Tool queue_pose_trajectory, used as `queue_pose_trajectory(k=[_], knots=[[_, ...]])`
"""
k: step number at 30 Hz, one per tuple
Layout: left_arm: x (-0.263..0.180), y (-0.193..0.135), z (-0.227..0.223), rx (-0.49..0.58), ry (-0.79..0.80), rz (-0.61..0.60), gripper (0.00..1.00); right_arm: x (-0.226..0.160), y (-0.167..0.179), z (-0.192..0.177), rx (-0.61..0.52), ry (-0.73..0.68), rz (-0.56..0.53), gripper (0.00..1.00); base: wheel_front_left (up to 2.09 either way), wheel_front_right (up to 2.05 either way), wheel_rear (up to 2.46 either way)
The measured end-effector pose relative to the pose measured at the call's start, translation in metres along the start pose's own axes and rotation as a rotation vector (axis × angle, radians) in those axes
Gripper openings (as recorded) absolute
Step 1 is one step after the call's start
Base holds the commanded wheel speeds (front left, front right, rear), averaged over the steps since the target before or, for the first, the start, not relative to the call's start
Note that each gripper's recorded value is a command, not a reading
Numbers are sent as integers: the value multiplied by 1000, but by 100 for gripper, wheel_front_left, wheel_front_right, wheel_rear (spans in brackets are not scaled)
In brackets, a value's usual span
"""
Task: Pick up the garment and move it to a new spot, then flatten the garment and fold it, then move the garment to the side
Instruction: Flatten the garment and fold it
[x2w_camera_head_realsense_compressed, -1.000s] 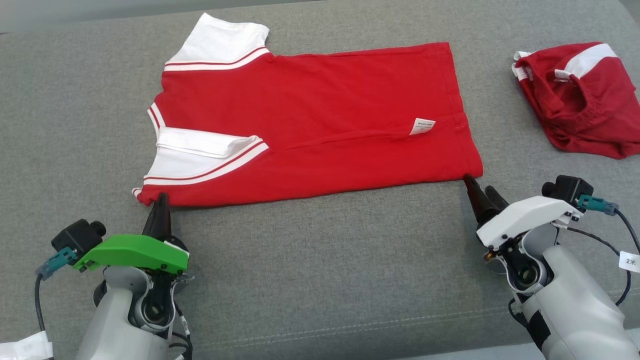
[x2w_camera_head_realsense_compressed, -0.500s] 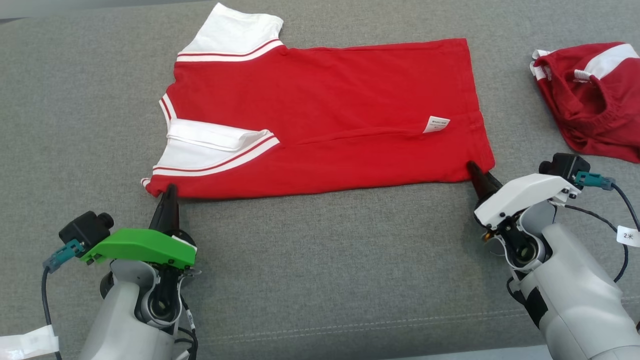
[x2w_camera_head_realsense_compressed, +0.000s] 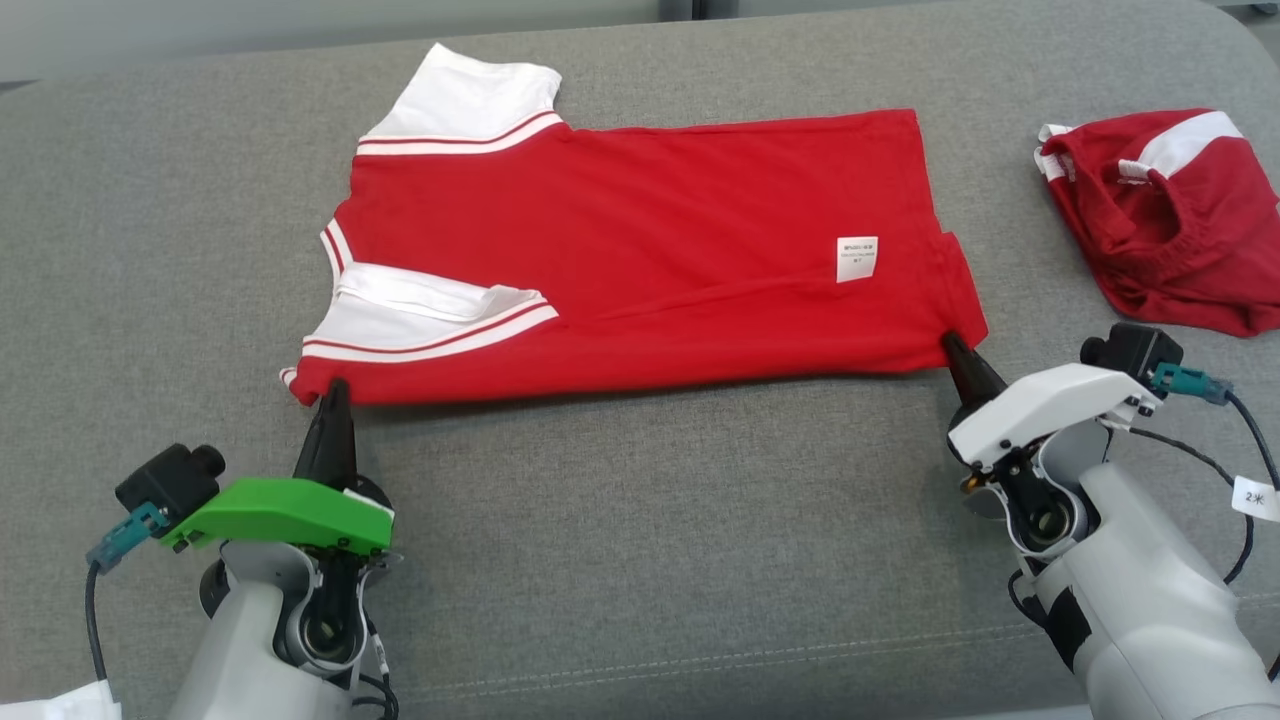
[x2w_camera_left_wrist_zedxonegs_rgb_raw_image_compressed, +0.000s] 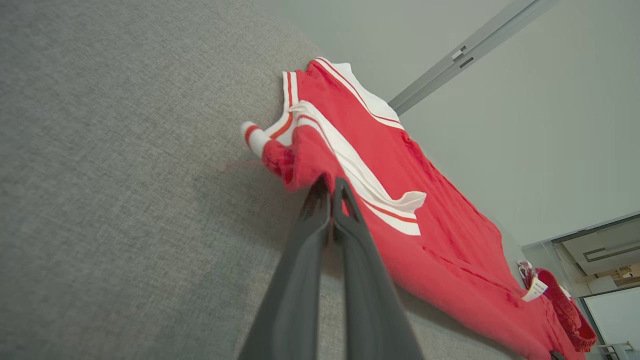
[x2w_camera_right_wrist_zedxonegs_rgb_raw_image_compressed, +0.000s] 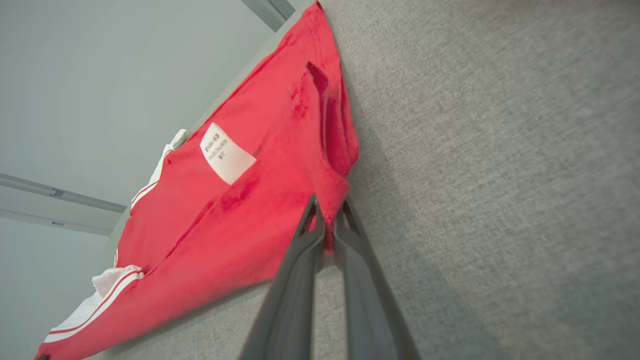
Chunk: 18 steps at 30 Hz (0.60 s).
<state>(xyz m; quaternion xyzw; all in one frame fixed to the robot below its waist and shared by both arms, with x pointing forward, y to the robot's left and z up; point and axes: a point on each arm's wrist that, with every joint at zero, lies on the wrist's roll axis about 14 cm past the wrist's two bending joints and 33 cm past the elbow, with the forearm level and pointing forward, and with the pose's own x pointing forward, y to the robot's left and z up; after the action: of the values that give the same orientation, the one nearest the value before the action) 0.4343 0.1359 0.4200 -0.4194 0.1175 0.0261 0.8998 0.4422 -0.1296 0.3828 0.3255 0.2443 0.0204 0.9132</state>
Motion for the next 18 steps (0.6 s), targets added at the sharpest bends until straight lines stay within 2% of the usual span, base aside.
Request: queue_pose_trajectory(k=[18], knots=[[-51, 5, -6, -30, -37, -6, 0, -57, -10, -10, 76, -106, 17, 0, 0, 0, 0]])
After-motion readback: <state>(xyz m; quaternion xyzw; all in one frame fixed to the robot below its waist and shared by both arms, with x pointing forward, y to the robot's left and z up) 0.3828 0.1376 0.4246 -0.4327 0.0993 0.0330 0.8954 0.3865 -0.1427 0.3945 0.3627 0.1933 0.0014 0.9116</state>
